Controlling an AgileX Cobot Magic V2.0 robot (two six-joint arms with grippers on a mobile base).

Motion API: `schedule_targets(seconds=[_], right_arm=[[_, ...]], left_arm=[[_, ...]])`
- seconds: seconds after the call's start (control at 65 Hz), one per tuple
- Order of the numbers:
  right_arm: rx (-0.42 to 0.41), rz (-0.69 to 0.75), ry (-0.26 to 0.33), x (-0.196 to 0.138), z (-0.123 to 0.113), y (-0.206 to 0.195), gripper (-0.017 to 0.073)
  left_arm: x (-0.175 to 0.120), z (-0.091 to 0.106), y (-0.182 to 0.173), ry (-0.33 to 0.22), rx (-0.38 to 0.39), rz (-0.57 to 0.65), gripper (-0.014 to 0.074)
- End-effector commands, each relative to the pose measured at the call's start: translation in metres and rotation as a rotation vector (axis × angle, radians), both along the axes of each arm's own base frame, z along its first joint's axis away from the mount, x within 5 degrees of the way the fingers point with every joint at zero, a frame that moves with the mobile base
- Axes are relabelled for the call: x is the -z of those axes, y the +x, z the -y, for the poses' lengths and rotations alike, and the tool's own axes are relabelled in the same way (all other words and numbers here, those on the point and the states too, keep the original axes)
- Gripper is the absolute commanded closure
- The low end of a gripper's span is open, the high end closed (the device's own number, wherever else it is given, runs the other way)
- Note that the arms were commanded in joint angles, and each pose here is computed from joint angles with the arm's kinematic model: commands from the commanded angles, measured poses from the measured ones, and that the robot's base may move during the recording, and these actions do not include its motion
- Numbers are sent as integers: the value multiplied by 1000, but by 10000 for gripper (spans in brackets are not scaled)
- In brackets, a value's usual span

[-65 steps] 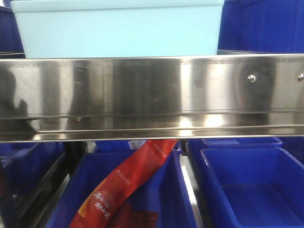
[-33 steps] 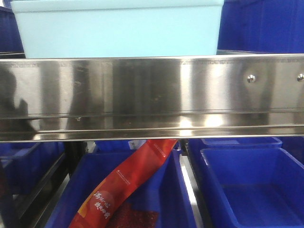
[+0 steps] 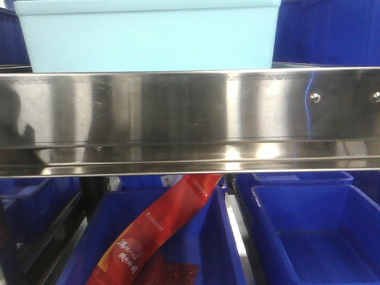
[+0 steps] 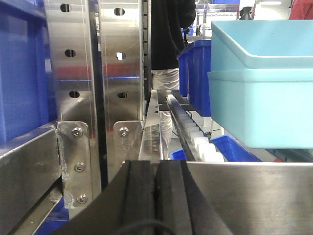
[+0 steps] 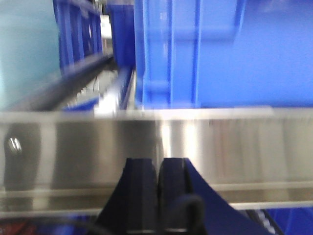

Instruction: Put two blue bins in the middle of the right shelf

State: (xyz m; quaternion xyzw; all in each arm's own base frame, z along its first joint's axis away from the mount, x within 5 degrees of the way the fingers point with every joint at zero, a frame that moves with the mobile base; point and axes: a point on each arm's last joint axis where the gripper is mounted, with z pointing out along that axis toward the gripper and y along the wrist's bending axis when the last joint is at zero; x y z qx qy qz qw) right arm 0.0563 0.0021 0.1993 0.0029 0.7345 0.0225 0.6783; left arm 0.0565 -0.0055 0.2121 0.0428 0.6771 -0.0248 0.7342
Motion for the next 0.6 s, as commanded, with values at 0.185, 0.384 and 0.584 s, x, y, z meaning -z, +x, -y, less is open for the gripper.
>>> schedule_targets(seconds=[0.185,0.384,0.584], right_arm=[[11,92,-8,-7,1,0,721],[14,126,-7,-10,1,0,721],[14,128,-7,-10,1,0,721]], left_arm=[[-3,0,-1,-6,7,30,704],[-3,0,-1,-6,7,30,704],[-3,0,-1,-6,7,30,704]])
